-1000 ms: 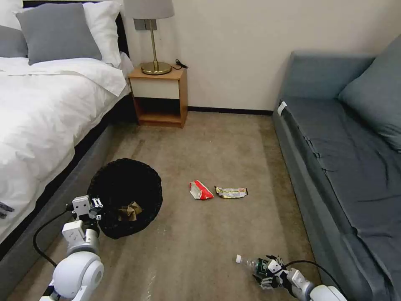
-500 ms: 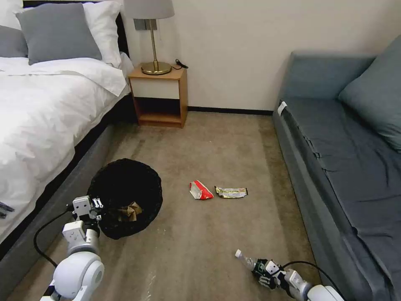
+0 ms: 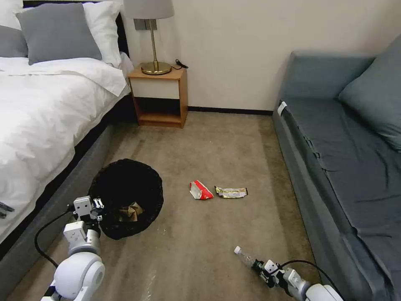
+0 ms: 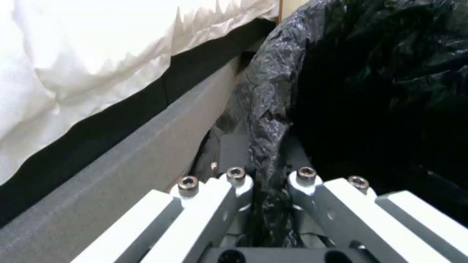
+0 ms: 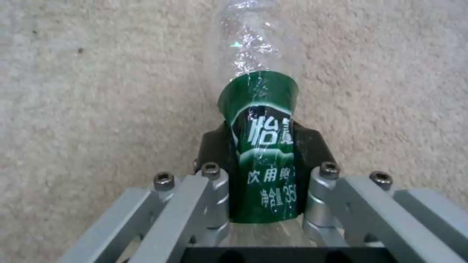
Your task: Pick up the trash bin, then pick up the garbage on the floor and place it into the trash bin.
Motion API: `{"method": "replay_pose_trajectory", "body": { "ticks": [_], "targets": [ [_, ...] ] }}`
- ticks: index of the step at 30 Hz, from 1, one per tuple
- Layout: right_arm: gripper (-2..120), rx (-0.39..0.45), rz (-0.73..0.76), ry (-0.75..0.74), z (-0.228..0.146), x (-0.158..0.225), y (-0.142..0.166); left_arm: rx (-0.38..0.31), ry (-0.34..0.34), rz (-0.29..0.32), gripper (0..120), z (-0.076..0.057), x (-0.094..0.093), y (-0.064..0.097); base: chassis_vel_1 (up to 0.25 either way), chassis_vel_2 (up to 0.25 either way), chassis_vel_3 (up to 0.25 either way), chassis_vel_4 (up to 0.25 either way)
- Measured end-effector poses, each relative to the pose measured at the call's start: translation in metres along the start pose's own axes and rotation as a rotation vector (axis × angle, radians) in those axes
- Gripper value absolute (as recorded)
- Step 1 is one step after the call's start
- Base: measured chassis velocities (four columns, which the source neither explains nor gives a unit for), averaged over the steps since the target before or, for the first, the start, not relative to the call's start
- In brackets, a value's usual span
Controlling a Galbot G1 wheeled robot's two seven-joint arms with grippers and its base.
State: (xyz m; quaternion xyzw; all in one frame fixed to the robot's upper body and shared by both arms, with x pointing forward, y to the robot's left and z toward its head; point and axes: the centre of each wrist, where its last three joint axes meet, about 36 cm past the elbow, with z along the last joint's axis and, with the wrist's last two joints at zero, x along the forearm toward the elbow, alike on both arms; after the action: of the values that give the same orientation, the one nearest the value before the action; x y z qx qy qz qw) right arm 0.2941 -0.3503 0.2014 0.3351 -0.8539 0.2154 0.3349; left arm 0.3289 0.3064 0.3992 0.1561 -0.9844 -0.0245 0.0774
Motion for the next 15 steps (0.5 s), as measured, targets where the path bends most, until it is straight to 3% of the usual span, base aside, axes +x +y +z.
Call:
{"method": "replay_pose_trajectory", "body": {
  "ticks": [9, 15],
  "targets": [
    [17, -0.017, 0.032, -0.044, -0.011, -0.004, -0.009, 0.000, -0.001, -0.004, 3, 0.003, 0.000, 0.001, 0.000, 0.000, 0.000, 0.000],
    [17, -0.032, 0.082, -0.120, -0.039, -0.016, -0.030, 0.001, 0.002, -0.003, 3, 0.005, 0.000, 0.001, 0.000, 0.000, 0.000, 0.000]
  ]
}}
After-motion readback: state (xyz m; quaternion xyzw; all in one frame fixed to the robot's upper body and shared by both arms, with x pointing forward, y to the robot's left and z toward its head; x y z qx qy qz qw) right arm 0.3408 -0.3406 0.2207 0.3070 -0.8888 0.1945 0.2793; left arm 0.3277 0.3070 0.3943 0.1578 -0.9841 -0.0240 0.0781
